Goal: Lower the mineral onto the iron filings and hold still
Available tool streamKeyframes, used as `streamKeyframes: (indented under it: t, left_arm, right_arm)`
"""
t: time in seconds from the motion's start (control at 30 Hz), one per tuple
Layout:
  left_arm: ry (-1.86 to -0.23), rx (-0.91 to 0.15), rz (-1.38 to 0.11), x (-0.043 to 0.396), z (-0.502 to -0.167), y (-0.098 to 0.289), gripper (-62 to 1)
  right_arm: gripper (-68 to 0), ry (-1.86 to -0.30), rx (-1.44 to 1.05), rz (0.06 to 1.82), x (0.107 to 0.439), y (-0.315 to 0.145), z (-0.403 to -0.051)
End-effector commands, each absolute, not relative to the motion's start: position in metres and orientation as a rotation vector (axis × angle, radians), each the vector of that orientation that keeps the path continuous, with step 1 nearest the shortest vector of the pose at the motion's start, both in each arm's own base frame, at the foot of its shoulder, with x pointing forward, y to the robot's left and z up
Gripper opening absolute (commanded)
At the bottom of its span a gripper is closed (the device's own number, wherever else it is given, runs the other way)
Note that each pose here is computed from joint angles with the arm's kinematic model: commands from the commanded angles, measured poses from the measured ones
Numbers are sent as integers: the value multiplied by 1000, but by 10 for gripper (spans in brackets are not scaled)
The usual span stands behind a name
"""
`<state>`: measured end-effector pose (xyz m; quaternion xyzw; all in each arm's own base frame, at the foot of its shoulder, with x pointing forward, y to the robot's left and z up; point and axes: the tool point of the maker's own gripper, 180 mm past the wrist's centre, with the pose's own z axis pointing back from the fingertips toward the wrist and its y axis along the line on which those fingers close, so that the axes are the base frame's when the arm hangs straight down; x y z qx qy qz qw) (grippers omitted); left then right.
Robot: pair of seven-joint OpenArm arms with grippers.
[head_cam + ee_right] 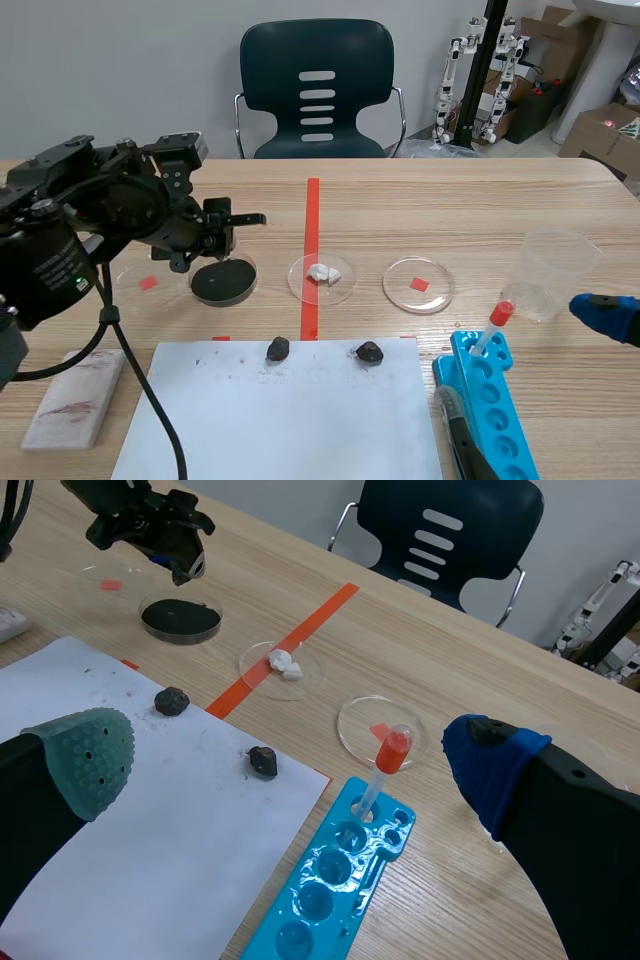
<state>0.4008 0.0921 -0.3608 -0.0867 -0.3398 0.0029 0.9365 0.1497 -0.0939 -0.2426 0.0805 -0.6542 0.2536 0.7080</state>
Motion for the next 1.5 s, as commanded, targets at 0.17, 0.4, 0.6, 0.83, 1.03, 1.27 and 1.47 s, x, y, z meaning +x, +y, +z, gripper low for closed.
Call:
streamKeyframes:
  t: [0.17, 0.4, 0.6, 0.83, 1.03, 1.27, 1.47]
  left_arm:
    - [-726, -163, 23, 423, -357, 91, -493]
    - [-707, -127, 40, 430, -372, 99, -493]
    - [-685, -122, 26, 426, -386, 99, -493]
    - [-659, -139, 7, 419, -400, 89, -493]
    - [-658, -136, 12, 418, -405, 90, -493]
    - [-660, -135, 13, 418, -405, 91, -493]
    - [-661, -135, 13, 418, -405, 91, -493]
  right_arm:
    - [-20, -1499, 175, 563, 156, -94, -231]
    - [-20, -1499, 175, 563, 156, -94, -231]
    - [-20, -1499, 175, 564, 156, -94, -231]
    - [-20, -1499, 175, 563, 156, -94, -231]
    - [-20, -1499, 175, 563, 156, -94, -231]
    - [-20, -1499, 175, 563, 156, -94, -231]
    - [-20, -1499, 175, 563, 156, -94, -231]
